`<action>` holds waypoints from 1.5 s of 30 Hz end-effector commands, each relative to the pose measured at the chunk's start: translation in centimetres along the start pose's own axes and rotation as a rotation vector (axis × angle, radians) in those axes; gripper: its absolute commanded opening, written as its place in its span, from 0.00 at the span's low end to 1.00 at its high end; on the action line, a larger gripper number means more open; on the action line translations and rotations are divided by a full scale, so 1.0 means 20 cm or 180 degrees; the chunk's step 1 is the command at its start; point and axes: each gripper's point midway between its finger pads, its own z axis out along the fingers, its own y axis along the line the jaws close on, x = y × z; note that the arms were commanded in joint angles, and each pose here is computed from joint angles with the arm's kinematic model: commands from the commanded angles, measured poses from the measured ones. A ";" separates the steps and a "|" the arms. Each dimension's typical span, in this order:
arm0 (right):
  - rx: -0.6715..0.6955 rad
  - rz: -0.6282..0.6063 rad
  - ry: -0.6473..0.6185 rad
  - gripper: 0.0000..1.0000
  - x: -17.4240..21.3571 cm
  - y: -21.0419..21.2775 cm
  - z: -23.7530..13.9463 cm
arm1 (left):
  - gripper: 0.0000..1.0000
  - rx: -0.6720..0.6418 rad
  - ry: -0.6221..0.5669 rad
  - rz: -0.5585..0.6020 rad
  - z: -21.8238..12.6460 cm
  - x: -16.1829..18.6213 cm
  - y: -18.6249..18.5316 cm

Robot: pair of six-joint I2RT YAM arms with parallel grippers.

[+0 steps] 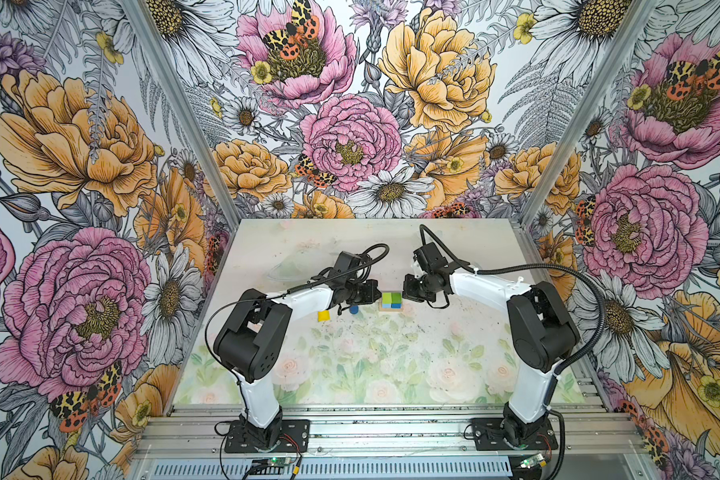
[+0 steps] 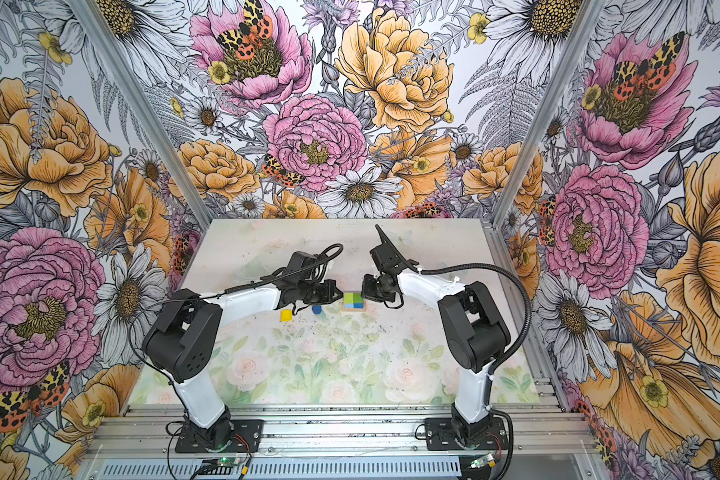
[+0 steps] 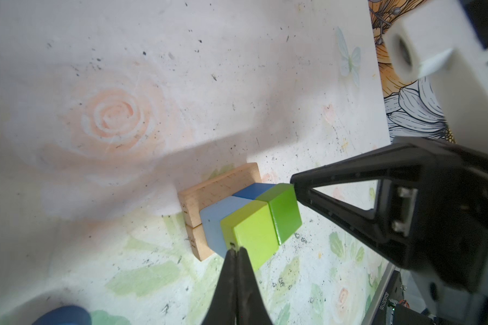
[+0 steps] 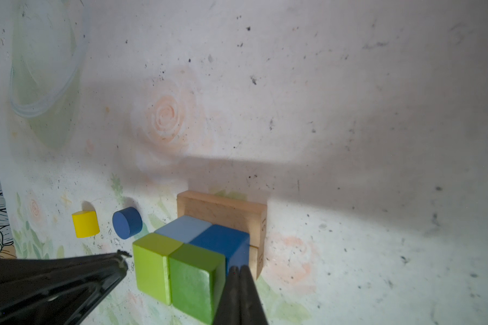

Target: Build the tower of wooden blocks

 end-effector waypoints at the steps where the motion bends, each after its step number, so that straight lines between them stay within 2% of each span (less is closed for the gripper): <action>1: -0.0018 0.0000 -0.0146 0.00 -0.05 0.01 -0.04 | 0.00 0.0009 -0.0110 0.0072 -0.03 -0.06 -0.03; 37: 0.0004 0.0027 -0.0166 0.00 -0.05 -0.01 -0.06 | 0.00 0.0039 -0.0044 0.0052 0.01 -0.04 -0.05; 38: 0.0007 0.0030 -0.0163 0.00 -0.05 -0.02 -0.06 | 0.00 -0.0001 0.0044 0.0013 0.06 -0.01 -0.01; 45: 0.0006 0.0025 -0.0171 0.00 -0.05 -0.01 -0.06 | 0.00 0.0014 0.0057 0.0016 0.07 0.00 -0.01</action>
